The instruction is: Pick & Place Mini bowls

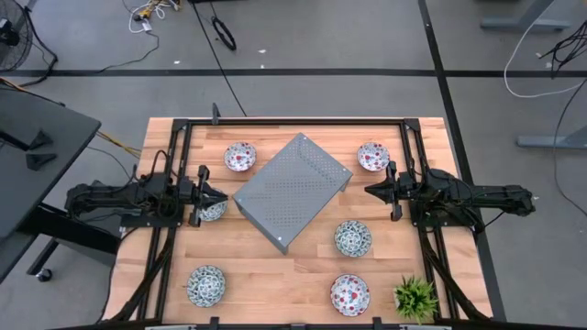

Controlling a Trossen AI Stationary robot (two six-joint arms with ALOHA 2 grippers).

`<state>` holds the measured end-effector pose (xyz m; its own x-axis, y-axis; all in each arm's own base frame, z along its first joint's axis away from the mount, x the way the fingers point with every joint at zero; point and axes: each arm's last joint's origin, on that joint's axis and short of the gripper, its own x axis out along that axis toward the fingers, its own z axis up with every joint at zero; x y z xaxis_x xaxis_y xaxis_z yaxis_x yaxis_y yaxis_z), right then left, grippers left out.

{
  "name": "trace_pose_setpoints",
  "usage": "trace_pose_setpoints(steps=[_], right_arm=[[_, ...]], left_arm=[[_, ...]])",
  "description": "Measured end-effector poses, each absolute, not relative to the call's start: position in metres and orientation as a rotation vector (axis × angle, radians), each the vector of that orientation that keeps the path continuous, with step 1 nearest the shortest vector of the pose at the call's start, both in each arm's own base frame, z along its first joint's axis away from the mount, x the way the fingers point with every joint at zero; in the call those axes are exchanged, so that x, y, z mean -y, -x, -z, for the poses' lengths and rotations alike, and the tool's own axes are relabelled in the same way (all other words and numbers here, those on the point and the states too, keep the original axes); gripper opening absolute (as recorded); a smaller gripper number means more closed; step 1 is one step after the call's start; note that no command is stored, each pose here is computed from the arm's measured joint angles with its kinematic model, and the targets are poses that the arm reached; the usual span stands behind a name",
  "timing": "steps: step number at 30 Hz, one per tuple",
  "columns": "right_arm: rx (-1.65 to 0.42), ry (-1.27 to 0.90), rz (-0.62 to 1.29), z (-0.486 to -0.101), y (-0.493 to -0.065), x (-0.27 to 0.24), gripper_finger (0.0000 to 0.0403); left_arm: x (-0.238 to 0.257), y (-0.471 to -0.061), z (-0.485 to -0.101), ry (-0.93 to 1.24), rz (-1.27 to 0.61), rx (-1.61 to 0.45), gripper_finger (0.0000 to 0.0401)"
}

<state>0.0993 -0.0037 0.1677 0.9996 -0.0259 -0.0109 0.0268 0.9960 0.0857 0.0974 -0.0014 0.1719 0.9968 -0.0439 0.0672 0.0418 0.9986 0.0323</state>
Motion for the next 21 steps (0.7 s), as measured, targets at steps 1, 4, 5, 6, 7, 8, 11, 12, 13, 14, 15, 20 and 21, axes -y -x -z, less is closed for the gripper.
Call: trace_pose_setpoints(steps=[1,4,5,6,7,8,11,12,13,14,15,20,21], right_arm=[[-0.01,-0.074,0.026,-0.168,-0.099,0.004,0.0023],[-0.011,-0.066,0.026,-0.168,-0.099,0.004,0.0023],[-0.01,-0.07,0.026,-0.168,-0.099,0.004,0.0023],[-0.009,-0.067,0.026,-0.168,-0.099,0.004,0.0023],[-0.007,-0.05,0.026,-0.168,-0.099,0.004,0.0023],[0.001,-0.022,0.026,-0.169,-0.099,0.004,0.0023],[0.052,0.053,0.027,-0.174,-0.099,0.004,0.0023],[0.077,0.058,0.028,-0.176,-0.099,0.004,0.0023],[0.104,0.059,0.029,-0.179,-0.099,0.004,0.0023],[0.137,0.052,0.029,-0.182,-0.098,0.004,0.0023],[0.173,0.045,0.029,-0.185,-0.098,0.004,0.0023],[0.359,0.038,0.031,-0.203,-0.093,0.003,0.0023],[0.395,0.025,0.028,-0.206,-0.092,0.003,0.0023]], left_arm=[[0.001,-0.097,-0.172,-0.031,0.043,0.068,0.003],[0.001,-0.097,-0.172,-0.031,0.043,0.068,0.003],[0.001,-0.097,-0.172,-0.031,0.043,0.068,0.003],[0.001,-0.097,-0.172,-0.031,0.043,0.068,0.003],[0.001,-0.097,-0.172,-0.031,0.043,0.068,0.003],[0.001,-0.097,-0.172,-0.031,0.043,0.068,0.003],[0.001,-0.097,-0.172,-0.031,0.043,0.068,0.003],[0.001,-0.097,-0.172,-0.031,0.043,0.068,0.003],[0.001,-0.097,-0.172,-0.031,0.043,0.068,0.003],[0.001,-0.097,-0.172,-0.031,0.043,0.068,0.003],[0.001,-0.097,-0.172,-0.031,0.043,0.068,0.003],[0.001,-0.097,-0.172,-0.031,0.043,0.068,0.003],[0.001,-0.097,-0.172,-0.031,0.043,0.068,0.003]])
